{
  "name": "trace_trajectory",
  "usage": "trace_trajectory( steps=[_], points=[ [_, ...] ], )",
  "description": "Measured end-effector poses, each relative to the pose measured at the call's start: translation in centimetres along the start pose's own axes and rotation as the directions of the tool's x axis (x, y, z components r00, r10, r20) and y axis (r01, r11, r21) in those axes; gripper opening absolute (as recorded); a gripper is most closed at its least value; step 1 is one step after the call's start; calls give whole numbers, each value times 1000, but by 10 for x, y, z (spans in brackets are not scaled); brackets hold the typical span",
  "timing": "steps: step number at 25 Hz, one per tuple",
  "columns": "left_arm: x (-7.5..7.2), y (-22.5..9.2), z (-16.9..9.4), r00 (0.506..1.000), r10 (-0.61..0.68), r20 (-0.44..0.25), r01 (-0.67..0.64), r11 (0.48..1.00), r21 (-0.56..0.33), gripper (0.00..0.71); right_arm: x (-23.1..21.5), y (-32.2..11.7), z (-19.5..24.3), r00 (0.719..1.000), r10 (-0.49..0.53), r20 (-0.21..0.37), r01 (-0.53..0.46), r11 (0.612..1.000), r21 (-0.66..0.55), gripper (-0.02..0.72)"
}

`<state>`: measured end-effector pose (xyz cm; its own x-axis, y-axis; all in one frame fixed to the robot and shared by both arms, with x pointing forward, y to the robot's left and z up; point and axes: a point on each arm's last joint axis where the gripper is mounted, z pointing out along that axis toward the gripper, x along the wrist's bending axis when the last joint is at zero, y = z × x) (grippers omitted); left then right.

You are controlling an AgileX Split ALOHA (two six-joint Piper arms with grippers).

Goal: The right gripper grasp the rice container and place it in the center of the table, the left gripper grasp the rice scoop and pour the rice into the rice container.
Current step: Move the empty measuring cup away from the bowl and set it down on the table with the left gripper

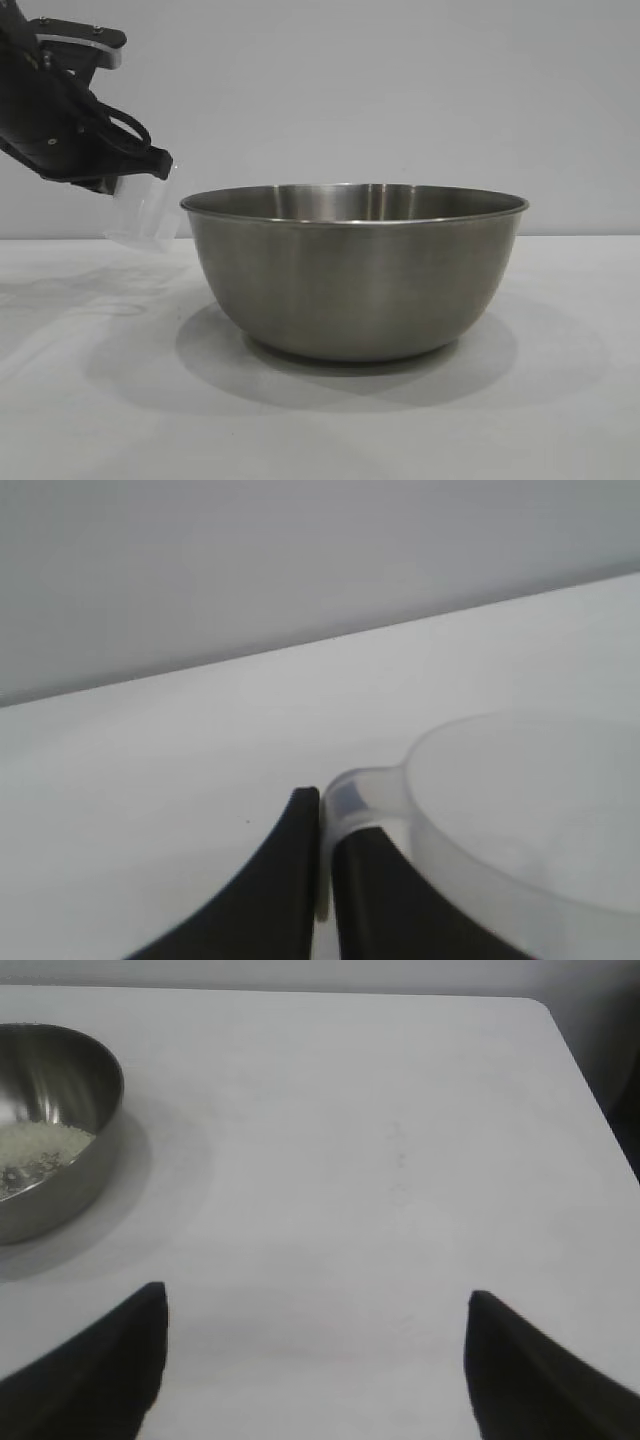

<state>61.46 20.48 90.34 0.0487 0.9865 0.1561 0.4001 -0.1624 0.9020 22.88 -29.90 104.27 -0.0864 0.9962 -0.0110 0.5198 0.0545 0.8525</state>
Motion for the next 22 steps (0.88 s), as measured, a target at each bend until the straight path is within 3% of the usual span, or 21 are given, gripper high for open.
trace_trajectory(
  steps=[5, 11, 18, 22],
  points=[
    [-1, -31, -17, 998, -10, 57, 9, 1000, 13, 0, 0, 0, 0, 1000, 0, 0, 0, 1000, 0, 540],
    [11, -51, -47, 996, -76, 41, 82, 983, -167, 0, 0, 0, 0, 1000, 0, 0, 0, 1000, 0, 540],
    [8, -67, -63, 991, -67, 115, 83, 986, -143, 0, 0, 0, 0, 1000, 0, 0, 0, 1000, 0, 540],
    [7, -73, -62, 991, -64, 119, 79, 989, -128, 0, 0, 0, 0, 1000, 0, 0, 0, 1000, 0, 540]
  ],
)
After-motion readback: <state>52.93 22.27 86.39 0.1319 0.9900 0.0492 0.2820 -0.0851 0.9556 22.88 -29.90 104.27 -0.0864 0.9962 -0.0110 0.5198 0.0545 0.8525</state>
